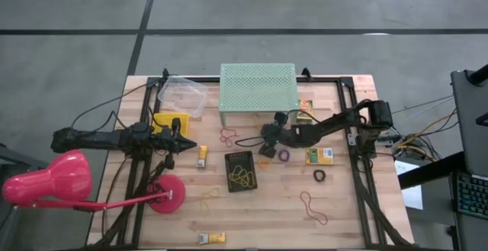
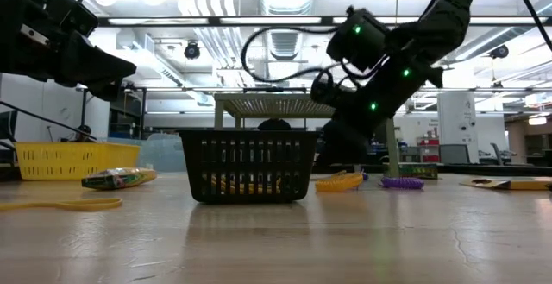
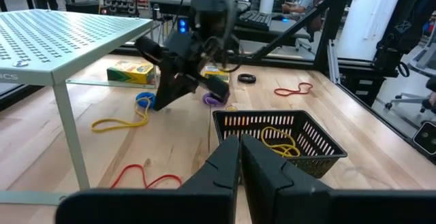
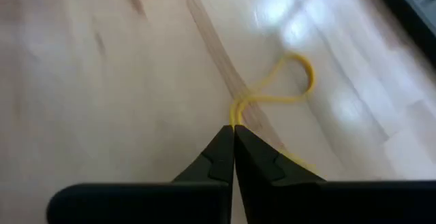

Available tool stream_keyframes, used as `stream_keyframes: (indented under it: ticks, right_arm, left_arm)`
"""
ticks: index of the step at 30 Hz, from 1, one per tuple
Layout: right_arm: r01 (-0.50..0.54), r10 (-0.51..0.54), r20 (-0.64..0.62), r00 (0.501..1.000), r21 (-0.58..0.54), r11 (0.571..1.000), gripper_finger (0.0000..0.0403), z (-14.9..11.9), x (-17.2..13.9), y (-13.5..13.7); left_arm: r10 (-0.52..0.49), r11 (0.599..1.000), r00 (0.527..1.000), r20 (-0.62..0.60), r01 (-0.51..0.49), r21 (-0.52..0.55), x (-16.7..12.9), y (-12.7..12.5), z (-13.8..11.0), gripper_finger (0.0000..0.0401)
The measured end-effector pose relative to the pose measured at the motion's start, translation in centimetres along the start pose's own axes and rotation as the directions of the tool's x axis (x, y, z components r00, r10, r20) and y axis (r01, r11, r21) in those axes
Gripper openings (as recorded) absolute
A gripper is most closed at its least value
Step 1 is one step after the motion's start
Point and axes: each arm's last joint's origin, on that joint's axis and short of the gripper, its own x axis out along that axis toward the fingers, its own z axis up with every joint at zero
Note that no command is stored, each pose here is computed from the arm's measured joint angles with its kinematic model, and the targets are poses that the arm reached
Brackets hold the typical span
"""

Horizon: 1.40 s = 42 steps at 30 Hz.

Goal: Pick & Place Office Desk Supplies
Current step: Put the yellow rubber band into the black bin

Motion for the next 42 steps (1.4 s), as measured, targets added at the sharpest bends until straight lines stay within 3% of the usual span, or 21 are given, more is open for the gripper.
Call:
stream_keyframes:
  ticks: [4,7,11,17,26,42]
  right_arm:
    - [-0.004,0.004,0.011,1.000,-0.020,1.000,0.0008,0.0,-0.5,0.8]
    - [0.068,-0.066,0.034,0.997,-0.045,0.997,0.0008,0.1,-0.9,1.1]
    - [0.152,-0.150,0.042,0.988,-0.053,0.987,0.0008,0.2,-0.8,0.6]
    - [0.158,-0.157,0.012,0.987,-0.042,0.987,0.0008,0.0,0.2,-0.6]
    - [0.126,-0.126,-0.009,0.992,-0.001,0.992,0.0008,-0.6,2.1,-1.6]
    - [-0.023,0.022,-0.058,0.998,-0.010,1.000,0.0008,-0.9,2.1,-1.3]
  left_arm:
    - [0.000,1.000,1.000,0.000,0.000,0.000,0.0,0.0,0.0,0.0023]
    - [0.000,1.000,1.000,0.000,0.000,0.000,0.0,0.0,0.0,0.0023]
    - [0.000,1.000,1.000,0.000,0.000,0.000,0.0,0.0,0.0,0.0023]
    - [0.000,1.000,1.000,0.000,0.000,0.000,0.0,0.0,0.0,0.0023]
    - [0.000,1.000,1.000,0.000,0.000,0.000,0.0,0.0,0.0,0.0023]
    - [0.000,1.000,1.000,0.000,0.000,0.000,0.0,0.0,0.0,0.0023]
